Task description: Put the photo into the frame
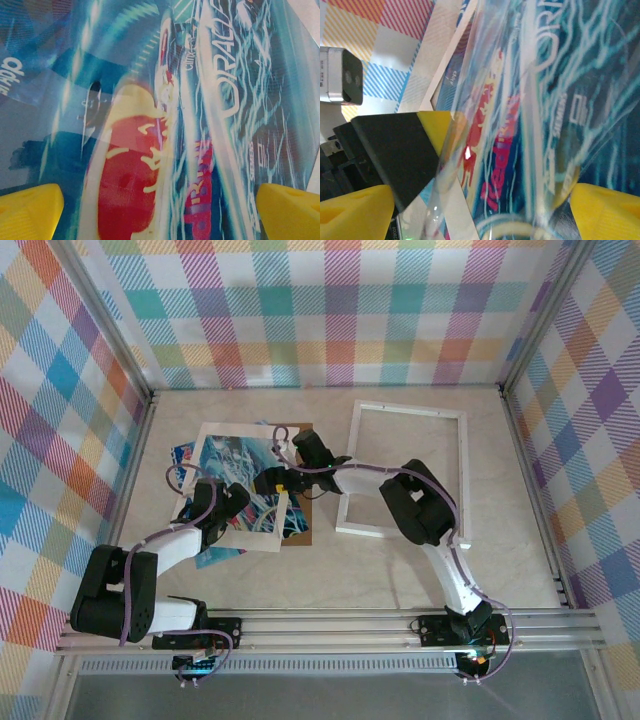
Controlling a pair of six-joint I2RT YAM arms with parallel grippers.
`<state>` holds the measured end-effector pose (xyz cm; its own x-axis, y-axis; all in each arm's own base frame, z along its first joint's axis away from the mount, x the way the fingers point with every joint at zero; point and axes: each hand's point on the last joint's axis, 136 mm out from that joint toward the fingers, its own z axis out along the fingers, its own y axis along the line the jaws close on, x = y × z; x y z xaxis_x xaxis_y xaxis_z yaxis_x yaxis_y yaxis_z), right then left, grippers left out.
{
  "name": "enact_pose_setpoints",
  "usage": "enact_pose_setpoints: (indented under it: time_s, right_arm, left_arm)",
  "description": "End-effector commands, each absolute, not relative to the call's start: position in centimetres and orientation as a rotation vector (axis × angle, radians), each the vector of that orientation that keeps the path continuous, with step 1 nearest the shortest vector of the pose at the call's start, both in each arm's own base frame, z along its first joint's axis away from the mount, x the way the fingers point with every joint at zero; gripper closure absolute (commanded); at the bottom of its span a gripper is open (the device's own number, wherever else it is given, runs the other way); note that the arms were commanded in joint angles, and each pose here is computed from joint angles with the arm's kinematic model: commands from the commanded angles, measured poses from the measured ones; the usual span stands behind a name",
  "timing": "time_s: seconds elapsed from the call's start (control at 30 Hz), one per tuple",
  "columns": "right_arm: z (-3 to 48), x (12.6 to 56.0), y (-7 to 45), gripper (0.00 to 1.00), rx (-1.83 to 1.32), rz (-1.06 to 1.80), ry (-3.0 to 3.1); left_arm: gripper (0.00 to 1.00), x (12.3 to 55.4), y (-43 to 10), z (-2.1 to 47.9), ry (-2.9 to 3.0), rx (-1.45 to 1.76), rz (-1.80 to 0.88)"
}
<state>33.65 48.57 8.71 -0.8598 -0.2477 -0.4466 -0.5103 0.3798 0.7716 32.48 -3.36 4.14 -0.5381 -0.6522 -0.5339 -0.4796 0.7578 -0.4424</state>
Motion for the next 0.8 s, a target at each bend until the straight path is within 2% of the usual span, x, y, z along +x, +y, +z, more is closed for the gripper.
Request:
enact_pose_setpoints:
  time_s: [0.0, 0.2, 0.57, 0.77]
  right_arm:
    - [11.8, 33.4, 50.9, 0.08, -0.814, 1.529, 2.206]
    - [12.2, 33.8, 51.8, 0.0, -0.82, 1.575, 2.171]
    - [11.6, 35.7, 51.9, 0.0, -0.762, 1.511, 2.234]
    - [14.0, 36.4, 52.8, 0.01, -0.86, 1.514, 2.118]
  left_arm:
    - [0.0, 28.8, -4.4, 0.7, 2.433, -0.856, -0.308]
    - [0.0, 29.0, -4.5, 0.9, 2.439, -0.842, -0.306]
    - [0.0, 29.1, -4.5, 0.9, 2.443, -0.841, -0.305]
    - [0.0, 28.9, -4.4, 1.0, 2.445, -0.842, -0.298]
